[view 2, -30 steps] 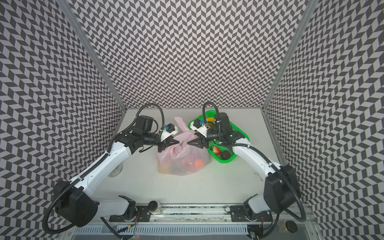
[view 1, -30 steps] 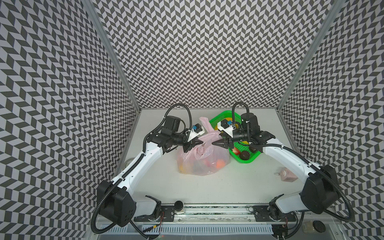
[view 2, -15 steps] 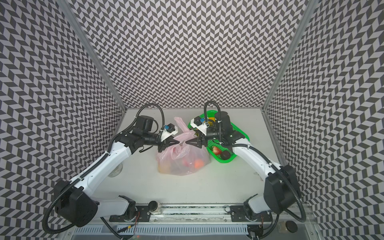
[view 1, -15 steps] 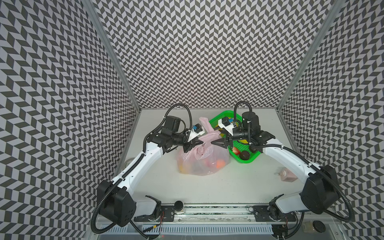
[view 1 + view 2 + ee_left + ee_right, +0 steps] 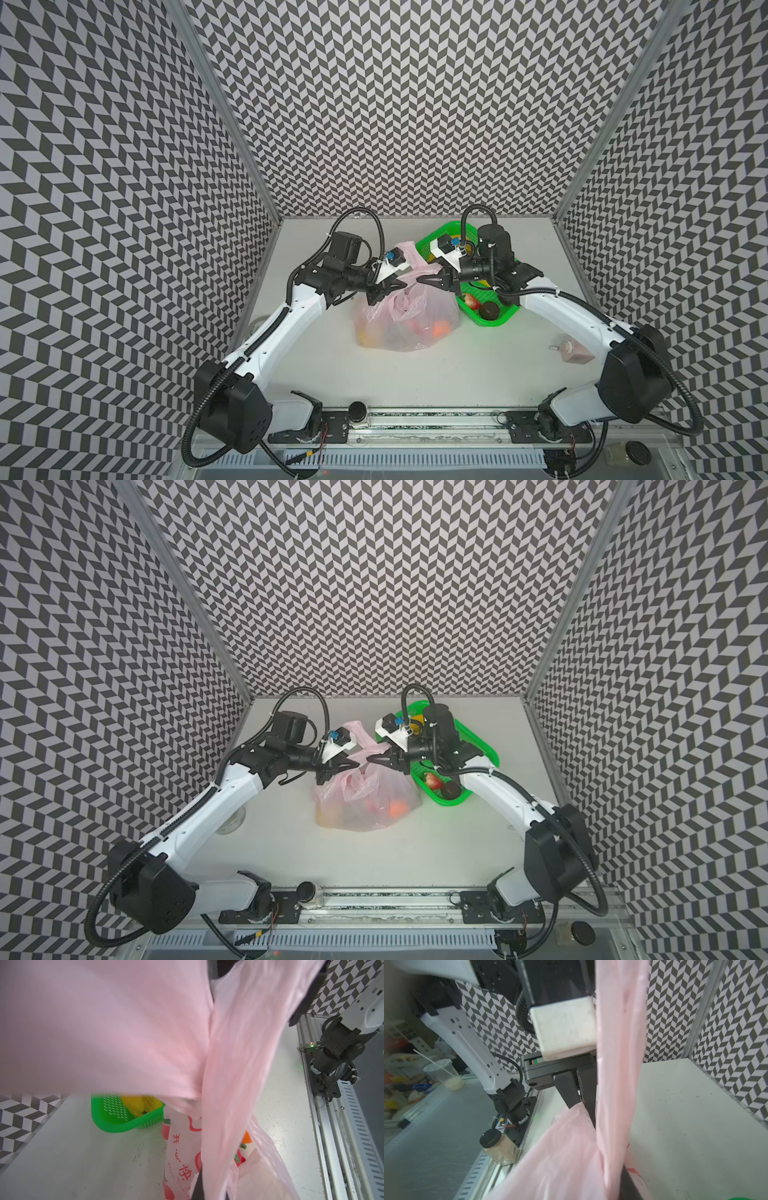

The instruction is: Place the fake fruits into the plastic bag and tie a complex knot

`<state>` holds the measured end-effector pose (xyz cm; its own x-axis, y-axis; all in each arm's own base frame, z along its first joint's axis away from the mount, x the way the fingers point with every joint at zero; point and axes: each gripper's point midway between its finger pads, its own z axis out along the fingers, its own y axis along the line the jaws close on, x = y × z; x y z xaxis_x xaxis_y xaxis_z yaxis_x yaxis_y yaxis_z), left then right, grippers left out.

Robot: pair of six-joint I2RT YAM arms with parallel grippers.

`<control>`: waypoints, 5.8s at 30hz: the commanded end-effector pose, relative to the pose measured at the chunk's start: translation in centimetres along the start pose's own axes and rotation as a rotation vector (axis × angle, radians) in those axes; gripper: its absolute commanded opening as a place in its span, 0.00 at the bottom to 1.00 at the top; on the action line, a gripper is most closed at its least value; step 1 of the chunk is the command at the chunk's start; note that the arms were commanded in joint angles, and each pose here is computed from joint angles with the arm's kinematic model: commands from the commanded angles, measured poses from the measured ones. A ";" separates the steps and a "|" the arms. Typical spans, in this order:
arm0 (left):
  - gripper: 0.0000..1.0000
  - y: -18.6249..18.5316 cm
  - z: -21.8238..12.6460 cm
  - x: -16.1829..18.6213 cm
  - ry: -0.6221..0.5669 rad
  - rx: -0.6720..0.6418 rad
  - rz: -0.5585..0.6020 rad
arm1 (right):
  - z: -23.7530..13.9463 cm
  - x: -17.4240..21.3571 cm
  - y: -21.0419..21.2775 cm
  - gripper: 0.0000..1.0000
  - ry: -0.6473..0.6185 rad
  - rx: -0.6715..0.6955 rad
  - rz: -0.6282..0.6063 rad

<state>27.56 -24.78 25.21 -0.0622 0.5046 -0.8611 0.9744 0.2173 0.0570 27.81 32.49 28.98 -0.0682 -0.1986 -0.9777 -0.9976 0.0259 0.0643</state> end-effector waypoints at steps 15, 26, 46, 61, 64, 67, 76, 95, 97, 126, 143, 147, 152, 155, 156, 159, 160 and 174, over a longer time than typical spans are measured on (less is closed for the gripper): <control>0.33 0.4 -1.7 -2.4 -0.085 -0.008 0.021 | -0.7 -1.9 0.1 0.00 -0.046 0.040 -0.107; 0.59 -1.0 -7.8 -8.4 -0.447 -0.007 -0.028 | -0.7 -1.6 0.0 0.00 -0.043 0.046 -0.113; 0.60 7.8 -2.9 -7.4 -0.493 0.036 -0.369 | -0.7 -1.4 1.5 0.00 -0.048 -0.009 -0.154; 0.64 3.7 -1.8 -11.2 -0.503 0.317 -0.192 | -0.8 -1.2 1.2 0.00 -0.030 0.024 -0.174; 0.65 2.5 -2.1 -11.5 -0.498 0.346 -0.150 | -0.8 -1.0 0.7 0.00 -0.020 0.055 -0.171; 0.66 1.1 -2.6 -11.8 -0.497 0.371 -0.104 | -0.9 -0.8 0.1 0.00 -0.007 0.091 -0.170; 0.64 0.2 -2.2 -10.6 -0.431 0.325 -0.078 | -1.6 -1.3 -0.6 0.00 -0.018 0.174 -0.191; 0.69 1.1 1.1 -6.6 -0.221 0.156 -0.131 | -2.8 -2.2 -1.2 0.00 -0.051 0.297 -0.274; 0.66 1.2 1.2 -6.5 -0.214 0.152 -0.136 | -2.8 -2.2 -1.2 0.00 -0.050 0.299 -0.277; 0.33 1.3 -2.0 -7.6 -0.328 0.202 -0.136 | -3.0 -1.9 -1.4 0.00 -0.047 0.333 -0.319; 0.66 5.5 -6.7 -12.1 -0.467 0.114 -0.289 | -3.5 -2.0 -1.2 0.00 -0.044 0.393 -0.446; 0.75 4.2 -4.8 -13.2 -0.439 0.140 -0.237 | -3.3 -1.6 -1.3 0.00 -0.025 0.399 -0.458; 0.82 3.7 -2.5 -13.1 -0.376 0.111 -0.187 | -2.9 -1.3 -1.3 0.00 -0.005 0.397 -0.463; 0.82 3.7 -1.3 -11.9 -0.318 0.099 -0.185 | -3.0 -1.6 -1.0 0.00 -0.023 0.393 -0.466; 0.82 3.6 -1.0 -11.6 -0.304 0.098 -0.184 | -3.0 -1.6 -1.0 0.00 -0.026 0.393 -0.466; 0.82 3.2 -0.2 -10.6 -0.263 0.092 -0.184 | -3.1 -1.7 -1.2 0.00 -0.025 0.405 -0.458; 0.82 3.1 0.0 -10.3 -0.253 0.088 -0.181 | -3.1 -1.7 -1.3 0.00 -0.025 0.410 -0.456; 0.80 2.9 2.5 -7.0 -0.083 0.007 -0.178 | -3.3 -2.1 -1.3 0.00 -0.033 0.427 -0.457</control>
<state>31.03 -30.03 31.48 -0.2114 0.3361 -0.9178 0.9554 0.2691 -0.1215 29.72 29.77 29.29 0.2877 -0.2893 -0.9130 -0.8682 0.3236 -0.3761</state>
